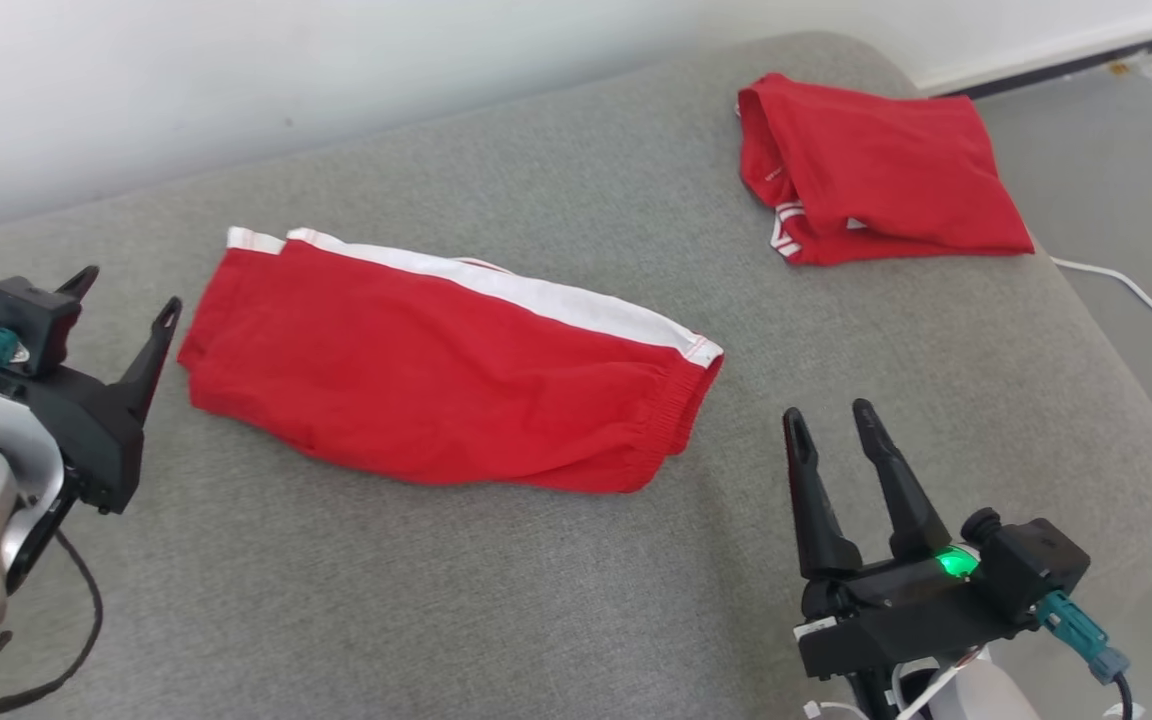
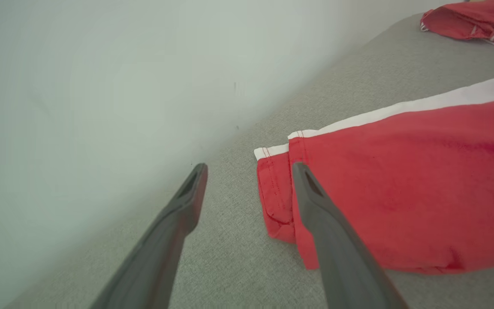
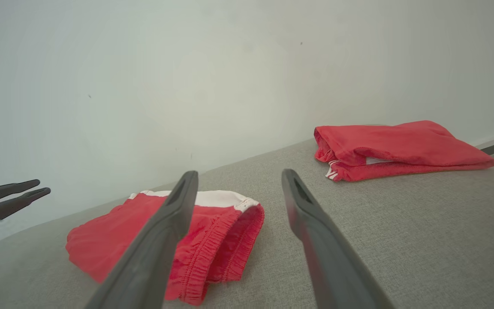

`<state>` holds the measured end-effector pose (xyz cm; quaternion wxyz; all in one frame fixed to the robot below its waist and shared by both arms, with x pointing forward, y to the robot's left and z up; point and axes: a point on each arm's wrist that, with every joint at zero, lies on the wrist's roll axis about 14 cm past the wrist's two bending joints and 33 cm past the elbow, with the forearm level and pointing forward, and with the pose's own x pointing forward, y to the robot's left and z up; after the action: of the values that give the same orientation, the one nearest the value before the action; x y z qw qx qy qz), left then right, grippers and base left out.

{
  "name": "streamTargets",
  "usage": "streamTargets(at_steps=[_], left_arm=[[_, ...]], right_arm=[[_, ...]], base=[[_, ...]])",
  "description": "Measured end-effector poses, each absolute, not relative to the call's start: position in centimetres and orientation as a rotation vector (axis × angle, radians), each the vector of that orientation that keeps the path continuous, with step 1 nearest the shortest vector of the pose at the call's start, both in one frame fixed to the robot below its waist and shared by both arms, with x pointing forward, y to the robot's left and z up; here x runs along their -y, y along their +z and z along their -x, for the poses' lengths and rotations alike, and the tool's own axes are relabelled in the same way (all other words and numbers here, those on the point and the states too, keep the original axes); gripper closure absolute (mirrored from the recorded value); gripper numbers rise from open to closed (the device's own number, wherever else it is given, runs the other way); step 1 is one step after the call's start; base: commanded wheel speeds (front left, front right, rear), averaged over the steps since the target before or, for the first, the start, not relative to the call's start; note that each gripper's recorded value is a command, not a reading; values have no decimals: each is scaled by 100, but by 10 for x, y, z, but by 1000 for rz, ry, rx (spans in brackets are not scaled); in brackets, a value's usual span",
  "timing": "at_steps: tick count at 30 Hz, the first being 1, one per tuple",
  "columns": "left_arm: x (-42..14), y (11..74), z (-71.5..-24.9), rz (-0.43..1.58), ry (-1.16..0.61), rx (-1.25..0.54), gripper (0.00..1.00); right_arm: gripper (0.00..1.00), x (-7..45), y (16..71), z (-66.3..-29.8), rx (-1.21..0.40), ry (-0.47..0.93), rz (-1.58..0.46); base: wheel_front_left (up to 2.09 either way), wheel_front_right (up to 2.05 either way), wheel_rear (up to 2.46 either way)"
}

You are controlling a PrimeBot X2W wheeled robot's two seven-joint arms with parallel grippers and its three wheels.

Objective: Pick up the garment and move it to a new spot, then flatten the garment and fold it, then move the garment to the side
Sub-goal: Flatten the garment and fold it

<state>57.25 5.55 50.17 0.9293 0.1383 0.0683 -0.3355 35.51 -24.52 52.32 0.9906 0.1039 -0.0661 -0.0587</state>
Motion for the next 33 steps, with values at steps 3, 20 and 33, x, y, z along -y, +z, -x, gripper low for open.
streamTargets(at_steps=[3, 20, 33], left_arm=[[-55, 486, -578, -283, -681, -203, 0], [-36, 403, -585, -231, -724, -554, 0], [-34, 409, -577, -194, -719, -593, 100]], right_arm=[[0, 244, 521, -357, 125, -122, -208], [0, 259, 507, -361, 81, -194, -184], [0, 253, 516, -368, 107, -168, -168]], base=[[0, 0, 0], [0, 0, 0], [0, 0, 0]])
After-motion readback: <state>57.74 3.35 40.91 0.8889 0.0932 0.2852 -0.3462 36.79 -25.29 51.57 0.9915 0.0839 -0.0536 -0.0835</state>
